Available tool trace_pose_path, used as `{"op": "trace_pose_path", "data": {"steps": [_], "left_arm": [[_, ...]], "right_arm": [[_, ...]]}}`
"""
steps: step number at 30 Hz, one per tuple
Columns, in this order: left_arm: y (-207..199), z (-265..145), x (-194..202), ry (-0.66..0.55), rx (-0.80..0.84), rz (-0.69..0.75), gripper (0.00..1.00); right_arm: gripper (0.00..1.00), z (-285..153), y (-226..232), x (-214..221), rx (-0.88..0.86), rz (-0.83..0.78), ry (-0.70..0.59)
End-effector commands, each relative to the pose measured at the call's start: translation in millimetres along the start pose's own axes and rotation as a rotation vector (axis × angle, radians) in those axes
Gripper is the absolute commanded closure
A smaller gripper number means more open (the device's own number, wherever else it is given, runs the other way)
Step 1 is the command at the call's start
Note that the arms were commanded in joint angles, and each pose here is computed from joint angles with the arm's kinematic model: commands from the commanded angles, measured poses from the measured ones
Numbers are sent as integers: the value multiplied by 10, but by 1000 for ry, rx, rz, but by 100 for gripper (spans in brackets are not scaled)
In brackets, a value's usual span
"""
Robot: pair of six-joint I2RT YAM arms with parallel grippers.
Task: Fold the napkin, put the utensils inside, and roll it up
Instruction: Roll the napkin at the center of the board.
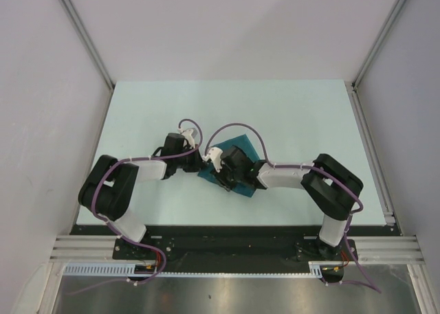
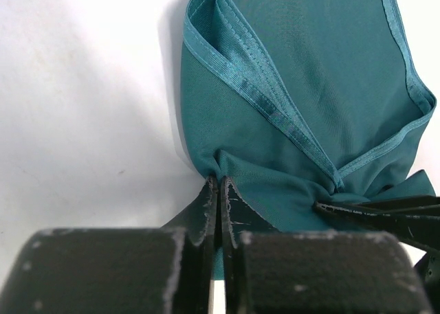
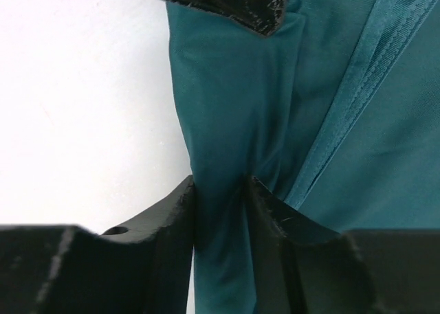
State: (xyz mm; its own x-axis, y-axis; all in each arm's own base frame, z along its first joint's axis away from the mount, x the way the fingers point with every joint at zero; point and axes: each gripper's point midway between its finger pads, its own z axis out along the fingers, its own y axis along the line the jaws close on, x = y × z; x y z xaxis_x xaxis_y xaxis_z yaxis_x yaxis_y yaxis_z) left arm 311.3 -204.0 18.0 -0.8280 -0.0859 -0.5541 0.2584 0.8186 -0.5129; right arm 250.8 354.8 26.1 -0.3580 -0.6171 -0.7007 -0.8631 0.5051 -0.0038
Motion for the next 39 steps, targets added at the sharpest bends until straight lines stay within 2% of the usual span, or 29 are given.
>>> {"op": "trace_pose_path", "data": {"steps": [1,4,7,8,9,11,12,18,26,34,39], "left_arm": [[-115,-63,-118,-32,45,-1,92],[-119,-129,-207,-65,48,-10,85],[-115,-229,-310,-105,45,-19,66],[-82,-266,-352,-123,37,-29,53],[-42,-290,-340,-135,24,-38,46],[-22,-392,-428,-184,15,-49,33],[3,-417,-411,-199,9,-48,31],[8,-513,-371,-247,16,4,28],[-101,-497,-142,-228,93,60,28],[-278,-487,-74,-246,158,109,26],[-225,-335,-103,-206,103,127,27]], "right_arm": [[66,77,84,264,-111,114,100],[72,79,94,347,-176,177,133],[76,80,144,400,-250,237,162],[77,75,166,409,-293,272,169],[78,66,183,421,-318,290,176],[80,51,208,435,-363,341,185],[81,31,227,434,-407,388,189],[82,-43,288,367,-585,552,169],[83,-131,339,324,-768,707,170],[83,-110,273,323,-844,795,165],[83,-92,263,382,-827,788,180]]}}
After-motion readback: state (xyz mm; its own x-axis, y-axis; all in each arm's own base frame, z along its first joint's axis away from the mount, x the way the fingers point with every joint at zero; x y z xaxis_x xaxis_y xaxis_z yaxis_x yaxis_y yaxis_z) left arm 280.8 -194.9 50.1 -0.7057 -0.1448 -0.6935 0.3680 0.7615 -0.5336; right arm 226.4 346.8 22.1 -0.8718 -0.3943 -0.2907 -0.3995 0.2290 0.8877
